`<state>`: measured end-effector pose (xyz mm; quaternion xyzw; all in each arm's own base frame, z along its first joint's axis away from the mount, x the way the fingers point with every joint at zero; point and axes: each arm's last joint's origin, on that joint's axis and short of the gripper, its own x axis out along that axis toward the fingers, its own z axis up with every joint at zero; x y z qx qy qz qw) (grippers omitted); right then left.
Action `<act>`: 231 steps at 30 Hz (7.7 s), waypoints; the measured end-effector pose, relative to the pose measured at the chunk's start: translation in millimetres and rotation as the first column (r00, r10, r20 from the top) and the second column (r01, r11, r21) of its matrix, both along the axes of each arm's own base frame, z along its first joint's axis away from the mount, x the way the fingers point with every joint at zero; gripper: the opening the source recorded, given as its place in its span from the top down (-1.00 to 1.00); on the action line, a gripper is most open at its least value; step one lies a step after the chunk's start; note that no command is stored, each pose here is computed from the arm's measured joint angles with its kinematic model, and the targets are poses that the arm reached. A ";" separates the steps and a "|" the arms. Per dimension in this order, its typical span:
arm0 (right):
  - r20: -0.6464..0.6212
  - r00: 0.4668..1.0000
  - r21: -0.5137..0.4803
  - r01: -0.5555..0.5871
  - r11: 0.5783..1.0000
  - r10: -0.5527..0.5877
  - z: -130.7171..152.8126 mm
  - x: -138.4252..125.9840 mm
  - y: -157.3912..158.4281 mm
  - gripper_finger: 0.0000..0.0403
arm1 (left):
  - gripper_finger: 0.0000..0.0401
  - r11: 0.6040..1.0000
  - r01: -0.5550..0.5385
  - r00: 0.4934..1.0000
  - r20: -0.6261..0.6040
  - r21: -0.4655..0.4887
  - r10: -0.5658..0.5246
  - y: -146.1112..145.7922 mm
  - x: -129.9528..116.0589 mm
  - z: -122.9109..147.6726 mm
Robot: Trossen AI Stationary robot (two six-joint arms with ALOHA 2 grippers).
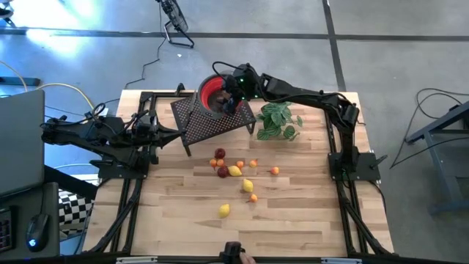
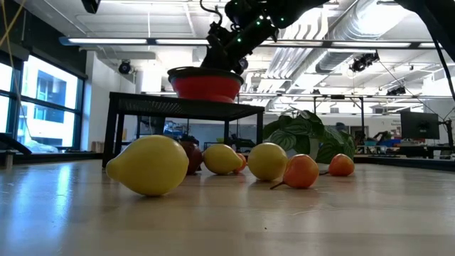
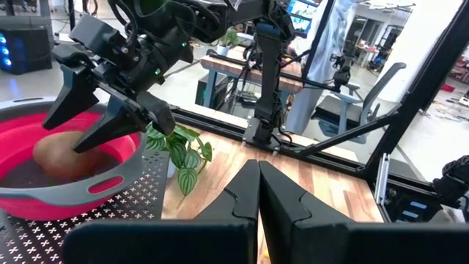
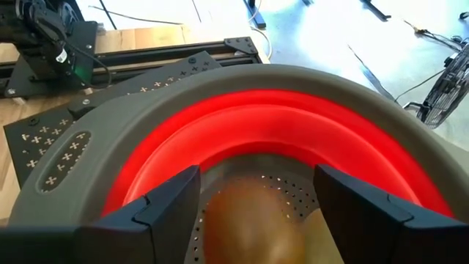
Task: Pick & Place Fruit
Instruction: Put the green kiwi into the red basket on the shelf, then put the bottom red pomegranate into the red basket on the shelf
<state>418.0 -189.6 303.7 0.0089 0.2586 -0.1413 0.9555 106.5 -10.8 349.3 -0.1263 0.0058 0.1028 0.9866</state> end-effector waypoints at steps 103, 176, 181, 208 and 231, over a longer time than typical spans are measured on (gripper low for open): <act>0.355 0.901 0.284 0.149 0.947 -0.248 44.6 -254.5 89.6 0.75 | 1.00 0.997 -0.067 0.990 -0.127 -0.038 0.062 -16.5 84.4 -27.1; 0.296 0.867 0.088 0.394 0.915 -0.402 42.1 -258.3 82.5 0.75 | 1.00 0.899 -0.356 0.709 -0.700 -0.255 0.083 -86.8 142.0 -78.9; 0.293 0.869 0.090 0.391 0.916 -0.399 41.7 -258.3 82.7 0.75 | 0.97 0.884 -0.376 0.692 -0.718 -0.276 0.070 -81.5 144.5 -80.9; 0.170 0.911 -0.058 0.390 0.919 -0.376 33.8 -262.0 79.5 0.75 | -0.06 0.908 -0.300 0.729 -0.684 -0.291 0.022 -58.7 214.9 -127.9; 0.164 0.913 -0.056 0.388 0.920 -0.374 33.2 -262.0 79.7 0.75 | -0.06 0.915 -0.331 0.656 -0.753 -0.230 0.048 -61.8 229.0 -166.3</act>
